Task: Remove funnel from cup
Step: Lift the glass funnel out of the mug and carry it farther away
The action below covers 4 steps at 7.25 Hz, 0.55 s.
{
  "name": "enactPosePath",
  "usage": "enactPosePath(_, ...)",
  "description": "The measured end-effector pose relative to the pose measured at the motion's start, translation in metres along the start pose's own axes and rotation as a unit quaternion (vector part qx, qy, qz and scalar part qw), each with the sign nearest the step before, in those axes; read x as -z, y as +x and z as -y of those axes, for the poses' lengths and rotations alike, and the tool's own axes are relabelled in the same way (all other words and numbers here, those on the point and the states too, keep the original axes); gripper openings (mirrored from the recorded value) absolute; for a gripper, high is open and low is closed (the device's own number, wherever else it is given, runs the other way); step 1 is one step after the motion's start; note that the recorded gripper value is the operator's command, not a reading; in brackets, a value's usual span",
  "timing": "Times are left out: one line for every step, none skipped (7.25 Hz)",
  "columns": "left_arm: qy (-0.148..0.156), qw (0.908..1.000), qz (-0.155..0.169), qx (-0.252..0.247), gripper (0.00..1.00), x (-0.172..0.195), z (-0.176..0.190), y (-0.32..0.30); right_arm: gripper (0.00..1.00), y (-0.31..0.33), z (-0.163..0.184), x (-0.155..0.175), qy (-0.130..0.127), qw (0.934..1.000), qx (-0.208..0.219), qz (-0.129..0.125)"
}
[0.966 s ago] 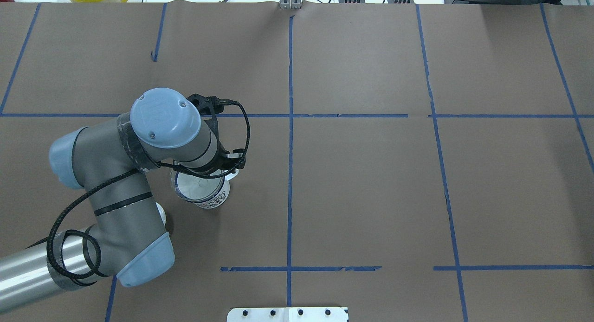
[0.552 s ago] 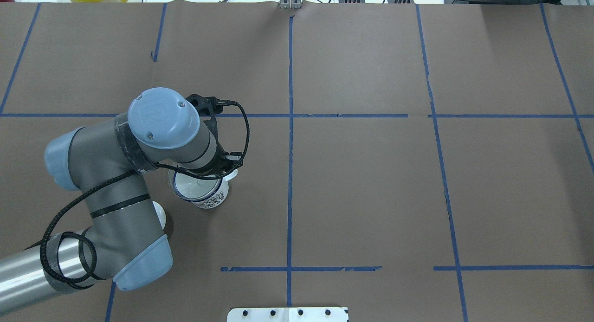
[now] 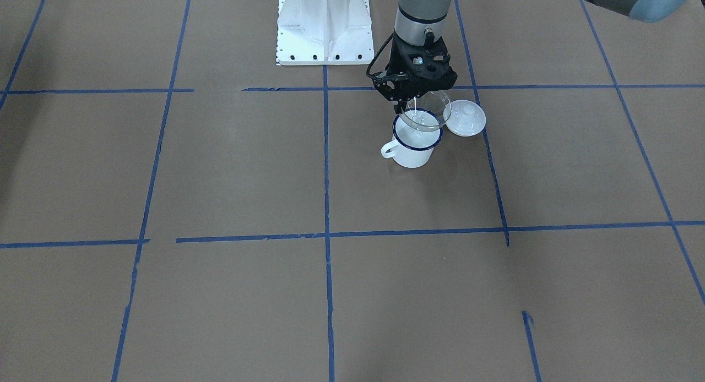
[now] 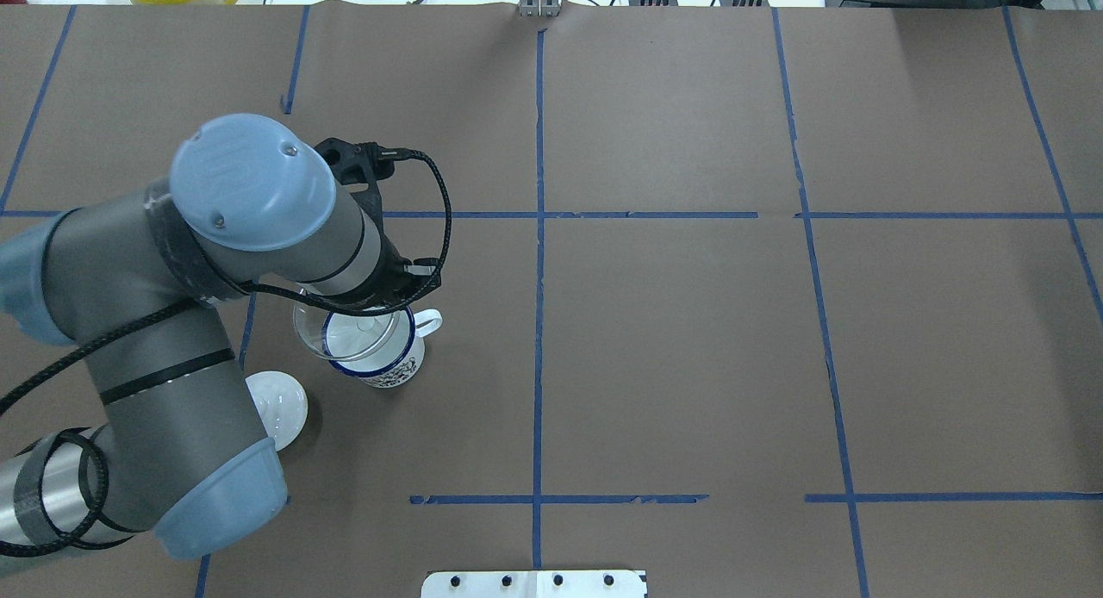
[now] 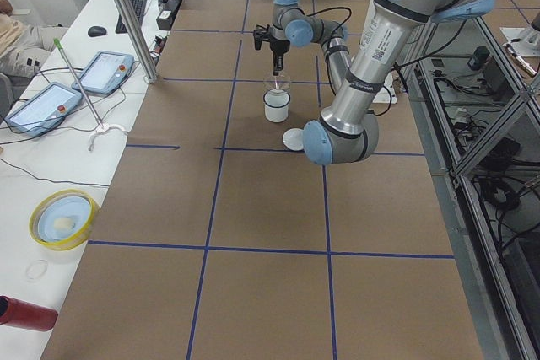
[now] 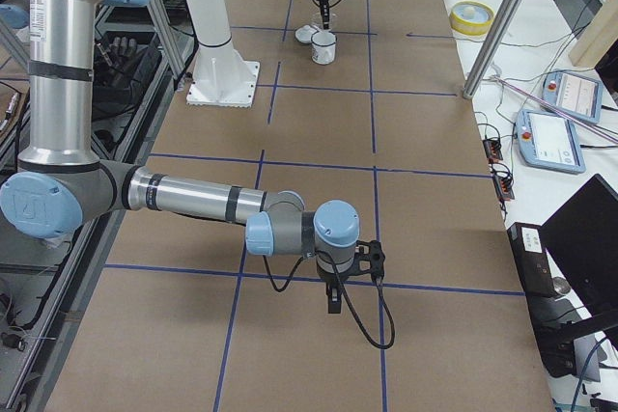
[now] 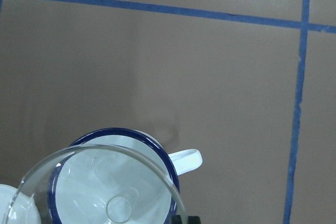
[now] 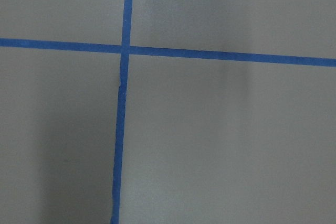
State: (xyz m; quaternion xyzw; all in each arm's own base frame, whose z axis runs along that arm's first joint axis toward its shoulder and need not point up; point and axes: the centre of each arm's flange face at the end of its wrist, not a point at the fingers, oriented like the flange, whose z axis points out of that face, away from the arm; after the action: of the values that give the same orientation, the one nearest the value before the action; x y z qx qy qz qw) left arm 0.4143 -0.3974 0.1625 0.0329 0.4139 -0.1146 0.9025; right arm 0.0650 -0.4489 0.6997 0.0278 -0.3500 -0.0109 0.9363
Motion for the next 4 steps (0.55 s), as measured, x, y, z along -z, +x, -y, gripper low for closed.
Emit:
enactPosePath(0.028, 0.9982, -0.016, 0.050, 0.00, 0.017, 0.015, -0.002, 1.00, 0.000, 0.000, 0.000, 0.000, 1.0000, 0.000, 0.000)
enactPosePath(0.073, 0.9904, -0.048, 0.107, 0.00, 0.028, 0.032, -0.001, 1.00, 0.000, 0.000, 0.000, 0.000, 1.0000, 0.000, 0.000)
enactPosePath(0.129, 0.9712, -0.093, 0.177, 0.00, 0.028, 0.057, -0.001, 1.00, 0.000, 0.000, 0.000, 0.000, 1.0000, 0.000, 0.000)
enactPosePath(0.182, 0.9423, -0.132, 0.248, 0.00, 0.013, 0.088, -0.004, 1.00, 0.000, 0.000, 0.000, 0.000, 1.0000, 0.000, 0.000)
